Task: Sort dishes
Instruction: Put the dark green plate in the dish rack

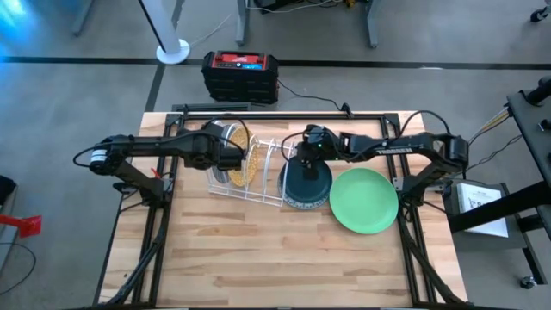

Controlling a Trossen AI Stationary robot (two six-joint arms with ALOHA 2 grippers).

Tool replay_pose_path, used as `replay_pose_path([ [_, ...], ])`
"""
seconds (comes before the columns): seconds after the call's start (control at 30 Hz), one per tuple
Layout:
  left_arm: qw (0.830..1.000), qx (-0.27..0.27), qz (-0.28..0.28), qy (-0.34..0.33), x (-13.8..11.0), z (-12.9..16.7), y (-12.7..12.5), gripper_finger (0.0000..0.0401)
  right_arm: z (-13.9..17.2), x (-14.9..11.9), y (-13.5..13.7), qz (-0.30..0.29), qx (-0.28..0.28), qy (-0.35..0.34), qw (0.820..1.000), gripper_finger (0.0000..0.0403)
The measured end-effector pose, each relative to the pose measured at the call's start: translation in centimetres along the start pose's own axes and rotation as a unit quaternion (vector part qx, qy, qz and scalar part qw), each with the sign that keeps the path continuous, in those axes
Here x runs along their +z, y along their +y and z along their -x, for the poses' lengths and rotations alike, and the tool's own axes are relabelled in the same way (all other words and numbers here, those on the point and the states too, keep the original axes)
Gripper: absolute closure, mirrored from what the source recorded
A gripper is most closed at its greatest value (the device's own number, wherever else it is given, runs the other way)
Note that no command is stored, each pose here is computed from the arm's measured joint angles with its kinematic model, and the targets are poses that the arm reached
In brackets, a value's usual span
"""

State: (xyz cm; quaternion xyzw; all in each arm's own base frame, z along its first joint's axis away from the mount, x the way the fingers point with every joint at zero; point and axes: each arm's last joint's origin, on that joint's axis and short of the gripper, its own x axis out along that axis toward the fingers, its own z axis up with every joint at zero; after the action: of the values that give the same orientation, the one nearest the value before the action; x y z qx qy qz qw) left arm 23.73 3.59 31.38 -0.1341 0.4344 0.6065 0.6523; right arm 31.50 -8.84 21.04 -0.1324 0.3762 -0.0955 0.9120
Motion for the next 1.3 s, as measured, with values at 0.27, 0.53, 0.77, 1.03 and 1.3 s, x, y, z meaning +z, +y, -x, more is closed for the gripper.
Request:
replay_pose_path([
  [0.27,1.0,-0.005,-0.003,0.004,0.1,0.2,0.0,0.0278,1.2,0.0,-0.1,-0.019,0.003,0.008,1.0,0.0219],
  [0.53,1.0,-0.018,-0.01,0.01,0.4,0.7,0.3,0.0278,1.8,-0.2,-0.1,-0.03,0.008,0.024,0.999,0.0219],
  [0.77,0.998,-0.06,-0.026,-0.012,2.4,2.9,1.0,0.0278,3.6,-0.8,-0.2,-0.039,0.018,0.059,0.997,0.0219],
  [1.03,0.988,-0.139,-0.039,-0.063,4.4,7.3,2.5,0.0278,5.9,-1.9,-0.2,-0.052,0.02,0.077,0.995,0.0219],
  [1.3,0.966,-0.202,-0.07,-0.145,2.3,11.3,1.4,0.0278,6.0,-5.1,-0.4,-0.131,0.006,0.101,0.986,0.022],
])
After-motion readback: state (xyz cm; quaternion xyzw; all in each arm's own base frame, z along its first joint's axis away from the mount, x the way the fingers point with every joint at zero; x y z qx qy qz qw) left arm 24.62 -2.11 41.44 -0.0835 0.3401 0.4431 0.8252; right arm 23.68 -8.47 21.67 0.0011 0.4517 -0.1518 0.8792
